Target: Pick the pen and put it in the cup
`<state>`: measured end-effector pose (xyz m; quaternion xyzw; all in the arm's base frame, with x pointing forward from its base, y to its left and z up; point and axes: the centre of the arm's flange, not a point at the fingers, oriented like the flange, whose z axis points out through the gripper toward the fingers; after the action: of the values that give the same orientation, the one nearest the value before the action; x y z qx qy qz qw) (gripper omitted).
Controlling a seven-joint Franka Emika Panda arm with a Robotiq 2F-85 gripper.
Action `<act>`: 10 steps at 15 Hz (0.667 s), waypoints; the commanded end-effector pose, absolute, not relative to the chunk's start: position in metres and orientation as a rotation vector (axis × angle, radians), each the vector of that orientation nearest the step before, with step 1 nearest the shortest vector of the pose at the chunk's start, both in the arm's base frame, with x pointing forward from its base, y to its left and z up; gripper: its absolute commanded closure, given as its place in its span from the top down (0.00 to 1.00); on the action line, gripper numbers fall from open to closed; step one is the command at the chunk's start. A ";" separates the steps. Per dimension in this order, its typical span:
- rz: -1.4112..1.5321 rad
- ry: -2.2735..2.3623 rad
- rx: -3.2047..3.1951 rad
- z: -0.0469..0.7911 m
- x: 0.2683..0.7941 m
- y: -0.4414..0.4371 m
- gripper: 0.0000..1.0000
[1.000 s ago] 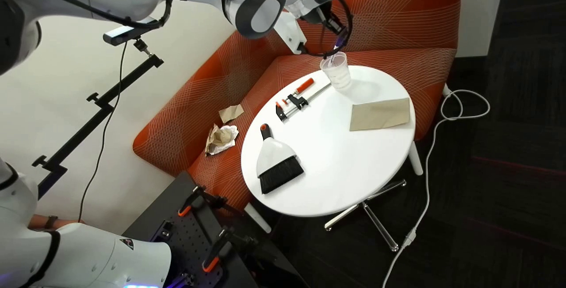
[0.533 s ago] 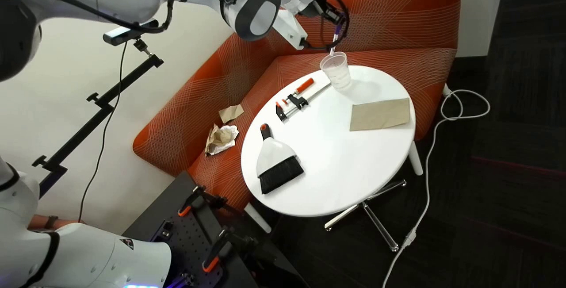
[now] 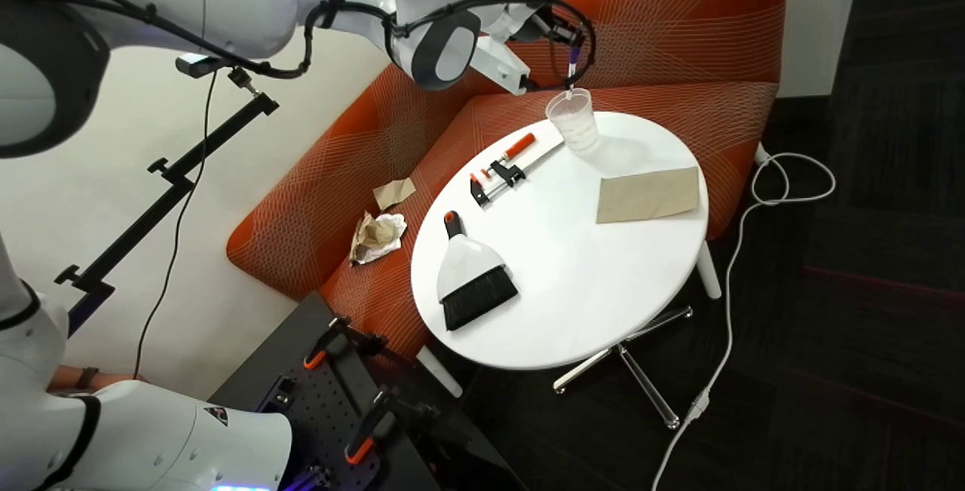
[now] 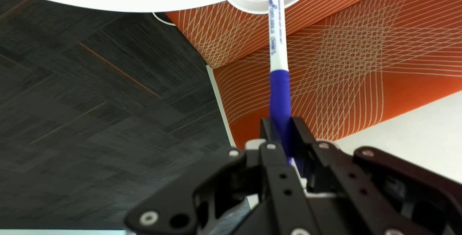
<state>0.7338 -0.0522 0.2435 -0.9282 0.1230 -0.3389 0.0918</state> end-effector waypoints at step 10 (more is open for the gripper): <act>-1.009 0.215 -2.795 0.221 0.721 -0.043 0.55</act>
<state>0.7311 -0.0415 0.2173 -0.9372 0.0835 -0.3294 0.0785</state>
